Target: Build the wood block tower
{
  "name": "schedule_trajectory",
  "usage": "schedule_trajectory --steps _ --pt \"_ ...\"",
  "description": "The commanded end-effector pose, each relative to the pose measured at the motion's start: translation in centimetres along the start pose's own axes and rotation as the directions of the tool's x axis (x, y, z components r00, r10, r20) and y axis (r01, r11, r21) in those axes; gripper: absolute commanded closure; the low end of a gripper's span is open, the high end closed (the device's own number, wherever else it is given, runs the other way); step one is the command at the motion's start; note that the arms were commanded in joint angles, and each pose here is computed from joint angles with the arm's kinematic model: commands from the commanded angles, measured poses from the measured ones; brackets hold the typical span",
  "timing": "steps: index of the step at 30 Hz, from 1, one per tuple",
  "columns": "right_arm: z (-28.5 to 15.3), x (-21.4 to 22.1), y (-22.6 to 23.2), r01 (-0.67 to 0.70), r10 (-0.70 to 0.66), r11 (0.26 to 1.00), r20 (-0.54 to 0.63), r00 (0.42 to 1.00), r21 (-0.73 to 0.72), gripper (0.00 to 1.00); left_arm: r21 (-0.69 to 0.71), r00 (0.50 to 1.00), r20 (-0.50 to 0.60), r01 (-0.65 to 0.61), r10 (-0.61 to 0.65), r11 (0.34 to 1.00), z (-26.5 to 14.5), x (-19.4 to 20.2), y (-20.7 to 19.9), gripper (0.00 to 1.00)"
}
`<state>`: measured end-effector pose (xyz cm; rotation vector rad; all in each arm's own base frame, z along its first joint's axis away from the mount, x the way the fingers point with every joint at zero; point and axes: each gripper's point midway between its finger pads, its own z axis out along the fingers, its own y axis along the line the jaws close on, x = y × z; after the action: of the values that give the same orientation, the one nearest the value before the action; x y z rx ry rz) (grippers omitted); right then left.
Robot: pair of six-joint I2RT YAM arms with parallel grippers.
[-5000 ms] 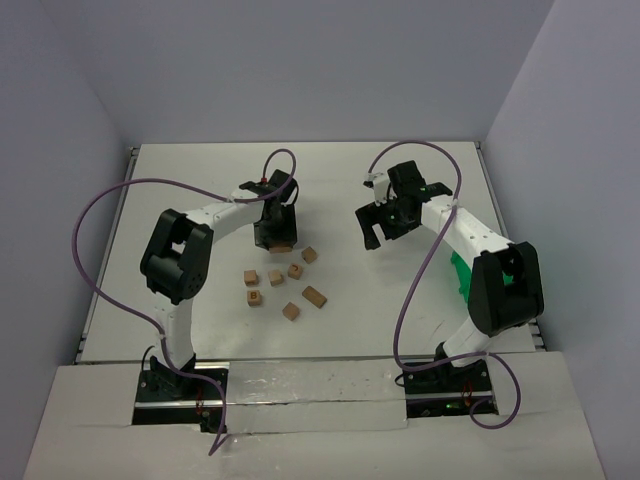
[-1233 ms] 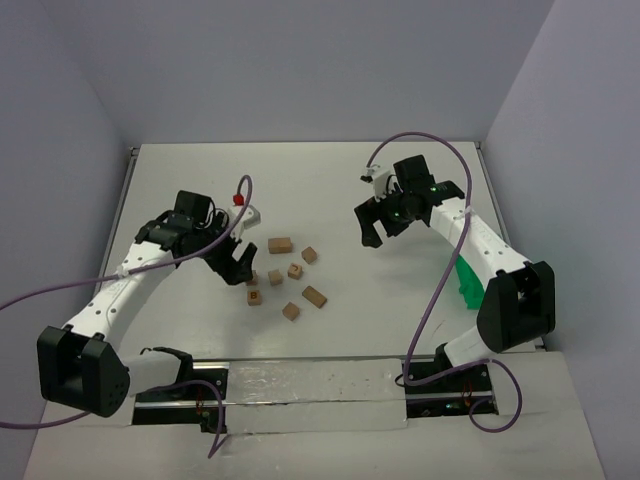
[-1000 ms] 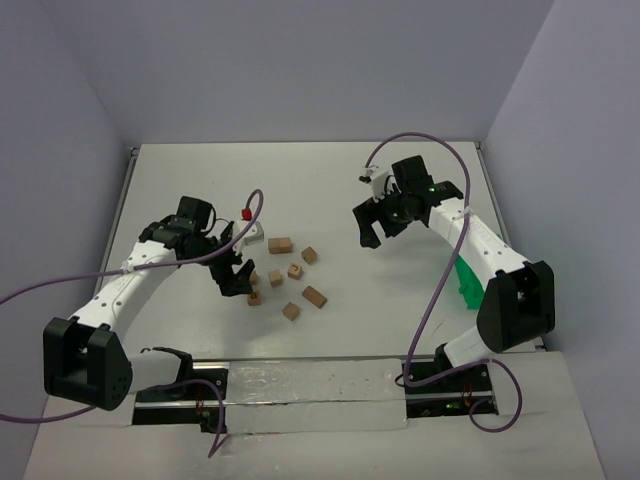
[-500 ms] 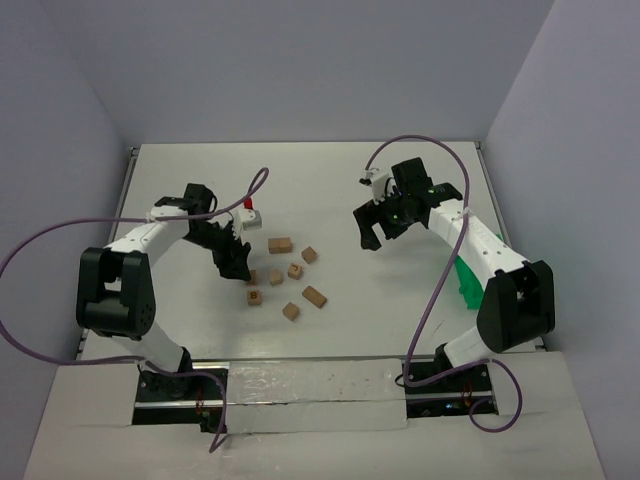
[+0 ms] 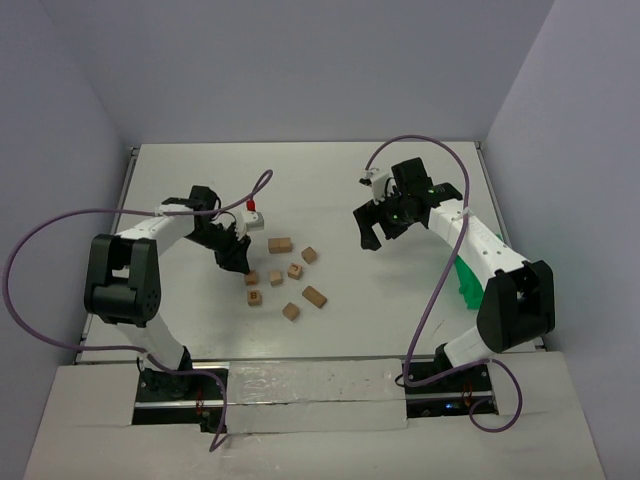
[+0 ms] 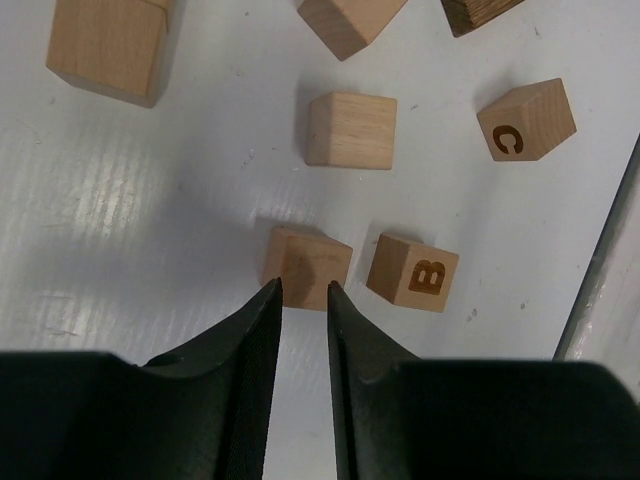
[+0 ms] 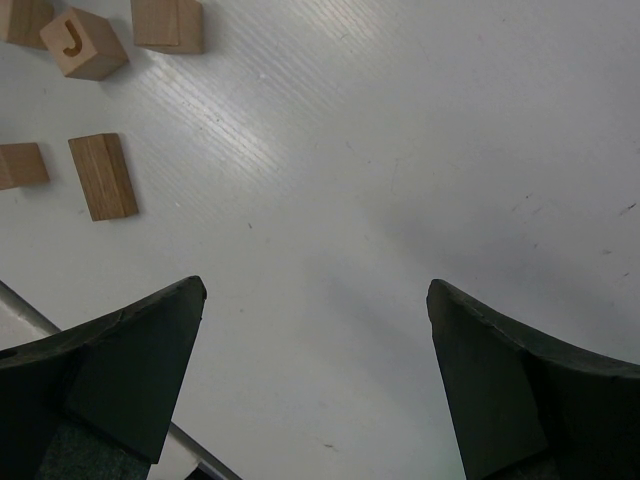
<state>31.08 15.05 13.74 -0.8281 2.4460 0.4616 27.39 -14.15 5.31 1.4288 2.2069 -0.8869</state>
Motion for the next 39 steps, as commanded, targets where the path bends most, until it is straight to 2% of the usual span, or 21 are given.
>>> schedule_trajectory --steps 1,18,26,39 --pt "0.3 -0.1 0.2 0.007 -0.007 1.000 0.005 1.000 -0.004 0.00 0.022 0.999 0.036 -0.032 0.031 0.999 -0.1 -1.4 0.7 0.69" --pt "0.5 0.2 0.0 0.011 -0.011 1.000 -0.007 1.000 0.001 0.00 0.129 1.000 0.019 0.005 -0.007 0.992 1.0 -0.6 -0.1 0.73" --pt "0.5 0.2 0.0 0.009 -0.009 1.000 -0.007 1.000 0.002 0.00 0.159 1.000 0.013 0.016 -0.018 0.987 1.2 -0.3 -0.6 0.82" --pt "0.6 0.2 -0.1 0.007 -0.007 1.000 -0.012 1.000 0.003 0.00 0.185 1.000 0.001 0.020 -0.021 0.983 1.6 0.1 -1.4 0.83"
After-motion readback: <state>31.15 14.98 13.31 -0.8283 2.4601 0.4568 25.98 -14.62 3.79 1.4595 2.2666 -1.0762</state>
